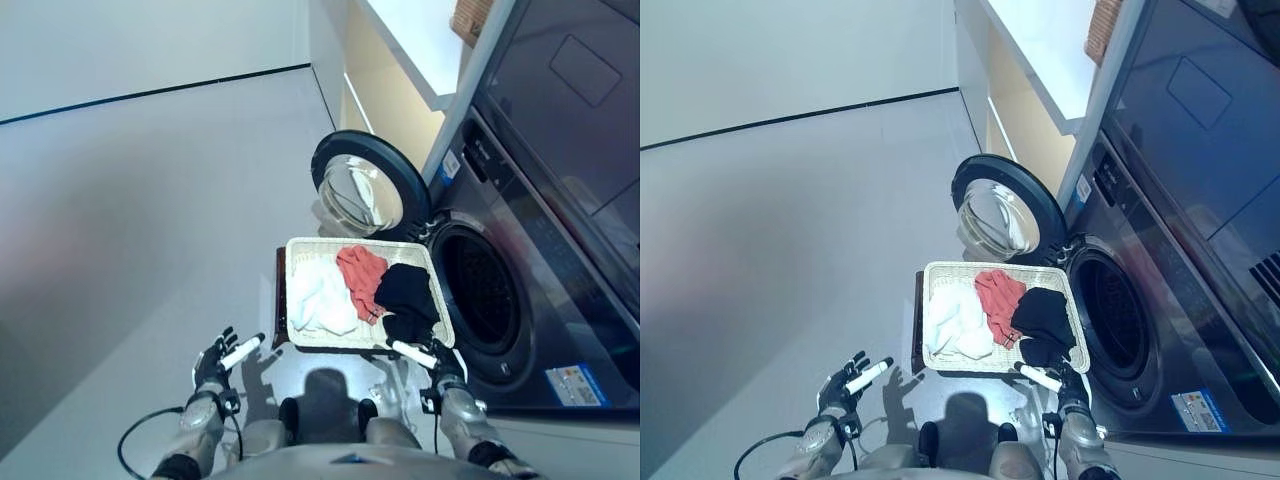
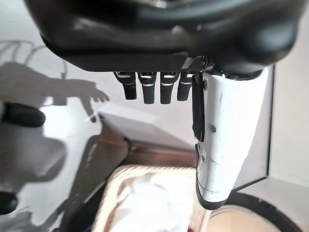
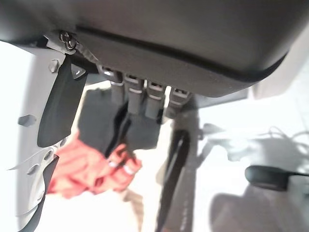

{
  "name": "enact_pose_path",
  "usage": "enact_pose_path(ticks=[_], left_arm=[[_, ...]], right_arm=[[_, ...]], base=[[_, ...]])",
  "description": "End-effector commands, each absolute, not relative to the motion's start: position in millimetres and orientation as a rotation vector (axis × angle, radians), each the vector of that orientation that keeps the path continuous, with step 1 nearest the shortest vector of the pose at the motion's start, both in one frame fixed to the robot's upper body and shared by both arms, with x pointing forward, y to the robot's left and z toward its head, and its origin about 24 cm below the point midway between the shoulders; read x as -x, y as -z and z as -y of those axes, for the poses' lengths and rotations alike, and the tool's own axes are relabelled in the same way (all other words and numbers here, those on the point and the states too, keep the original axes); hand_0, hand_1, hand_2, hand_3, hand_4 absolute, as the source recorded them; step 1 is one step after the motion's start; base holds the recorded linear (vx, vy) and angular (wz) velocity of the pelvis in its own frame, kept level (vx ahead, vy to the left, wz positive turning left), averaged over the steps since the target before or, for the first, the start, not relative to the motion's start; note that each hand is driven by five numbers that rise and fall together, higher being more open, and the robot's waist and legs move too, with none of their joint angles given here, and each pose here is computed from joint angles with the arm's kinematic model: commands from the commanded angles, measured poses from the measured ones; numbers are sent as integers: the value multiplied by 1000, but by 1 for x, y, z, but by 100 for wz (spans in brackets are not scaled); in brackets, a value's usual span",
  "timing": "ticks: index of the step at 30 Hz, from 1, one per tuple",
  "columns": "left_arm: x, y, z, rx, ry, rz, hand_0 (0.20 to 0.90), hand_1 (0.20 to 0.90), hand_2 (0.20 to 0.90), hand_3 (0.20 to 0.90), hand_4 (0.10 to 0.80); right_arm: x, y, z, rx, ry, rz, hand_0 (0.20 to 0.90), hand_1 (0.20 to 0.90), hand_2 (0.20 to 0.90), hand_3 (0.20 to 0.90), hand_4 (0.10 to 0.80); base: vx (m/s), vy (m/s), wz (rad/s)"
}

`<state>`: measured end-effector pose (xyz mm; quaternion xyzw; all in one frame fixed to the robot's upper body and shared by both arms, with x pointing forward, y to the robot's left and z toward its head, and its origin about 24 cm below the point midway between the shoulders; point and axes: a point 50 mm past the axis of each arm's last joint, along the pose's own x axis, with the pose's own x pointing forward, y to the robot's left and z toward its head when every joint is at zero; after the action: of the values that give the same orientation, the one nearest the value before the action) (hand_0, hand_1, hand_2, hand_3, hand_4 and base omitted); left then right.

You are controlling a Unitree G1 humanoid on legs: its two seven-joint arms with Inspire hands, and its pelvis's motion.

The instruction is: Pick up the clothes and place them into the washing machine

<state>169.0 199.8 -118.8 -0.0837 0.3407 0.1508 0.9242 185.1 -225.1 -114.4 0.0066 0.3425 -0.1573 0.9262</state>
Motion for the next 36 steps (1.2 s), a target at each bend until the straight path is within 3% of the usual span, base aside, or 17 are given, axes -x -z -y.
enact_pose_path(ticks=[1,14,25,36], left_arm=[[-193,98,-215,129,-338,-545,900,900,900,900,800],[-182,99,-208,142,-279,-557,900,900,900,900,800],[-184,99,-215,82,-246,-575,900,900,900,900,800],[-183,99,-221,122,-307,-565,900,900,900,900,800]], right_arm=[[-210,98,218,15,279,-586,900,900,900,900,800],[-200,100,219,-15,284,-590,900,900,900,900,800],[-208,95,208,-33,247,-558,900,900,900,900,800],[-218,88,208,-17,247,-530,900,900,900,900,800]], base=[[97,41,-31],[81,34,-5],[15,178,1],[196,-96,-12]])
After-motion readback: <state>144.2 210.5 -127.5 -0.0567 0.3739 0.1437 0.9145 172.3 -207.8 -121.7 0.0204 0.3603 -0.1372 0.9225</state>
